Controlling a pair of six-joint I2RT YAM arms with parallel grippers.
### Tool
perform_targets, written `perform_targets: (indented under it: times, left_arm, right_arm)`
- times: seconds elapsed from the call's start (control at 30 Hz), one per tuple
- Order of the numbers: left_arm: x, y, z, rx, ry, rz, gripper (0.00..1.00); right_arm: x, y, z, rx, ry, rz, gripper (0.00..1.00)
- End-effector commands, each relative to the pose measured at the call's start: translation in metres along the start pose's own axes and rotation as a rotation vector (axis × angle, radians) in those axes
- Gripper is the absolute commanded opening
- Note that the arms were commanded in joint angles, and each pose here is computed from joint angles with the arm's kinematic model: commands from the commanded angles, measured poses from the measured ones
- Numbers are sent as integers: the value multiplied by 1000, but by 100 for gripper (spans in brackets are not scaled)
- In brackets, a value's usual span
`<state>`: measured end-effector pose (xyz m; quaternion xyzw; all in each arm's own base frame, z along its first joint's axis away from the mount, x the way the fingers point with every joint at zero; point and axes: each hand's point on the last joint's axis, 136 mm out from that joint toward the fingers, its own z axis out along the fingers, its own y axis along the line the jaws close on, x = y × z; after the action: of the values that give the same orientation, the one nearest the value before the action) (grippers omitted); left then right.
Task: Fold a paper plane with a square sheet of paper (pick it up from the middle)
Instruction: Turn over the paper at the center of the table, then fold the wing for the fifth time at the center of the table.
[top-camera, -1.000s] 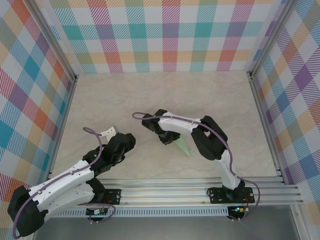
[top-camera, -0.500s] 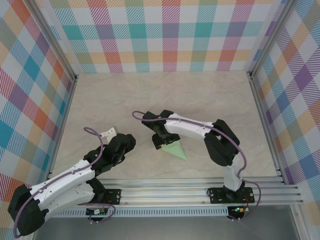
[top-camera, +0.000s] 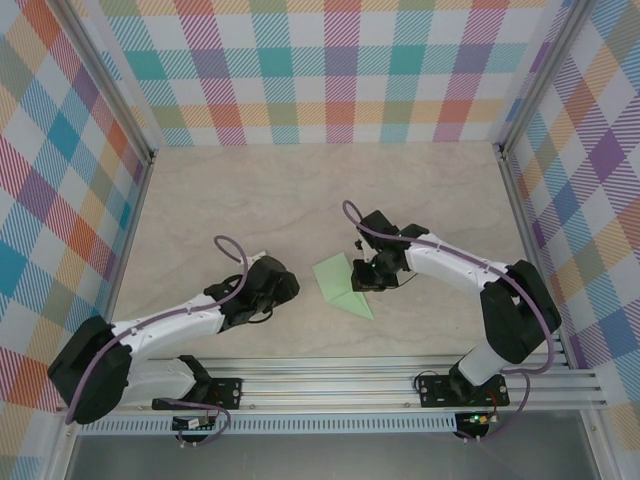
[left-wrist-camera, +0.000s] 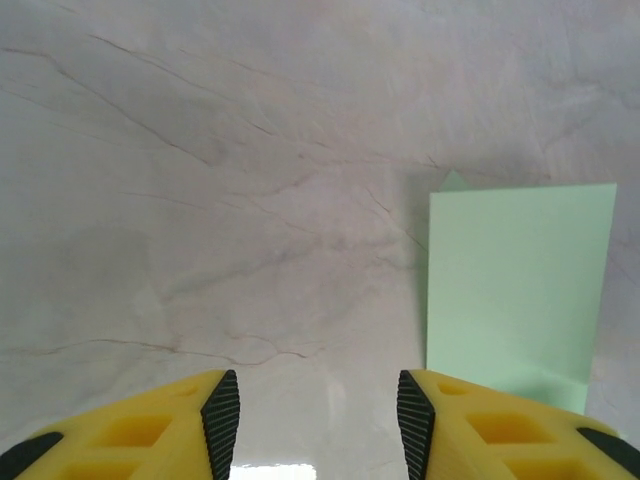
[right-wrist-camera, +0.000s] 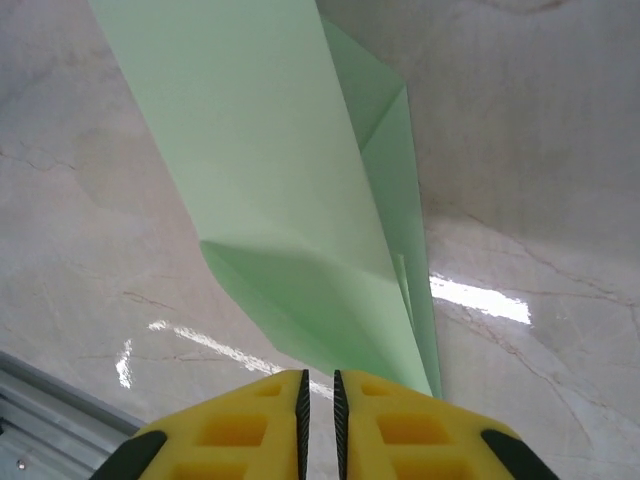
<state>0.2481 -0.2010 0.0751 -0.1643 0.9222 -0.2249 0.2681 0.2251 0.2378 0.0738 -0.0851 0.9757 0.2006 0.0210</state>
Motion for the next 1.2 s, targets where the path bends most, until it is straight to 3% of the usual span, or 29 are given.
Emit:
perform_targets:
  times: [0.0,0.37,0.53,0.83,1.17]
  left_arm:
    - [3,-32,9,116,64,9,47]
    - [19,-36,26,89,135,19,47]
    - [20,-40,29,84,145,26,47]
    - [22,-44,34,77,157,38,47]
    - [27,-48,36,75,175,52,47]
  right_arm:
    - [-3,19,5,-140,16,-18,15]
    - [-1,16,14,-166,58,-8,11]
    - [-4,-2,2,-48,1,5,15]
    - [9,35,-6,-273,55,-58,18]
    - [-2,8,24,-144,68,6,15]
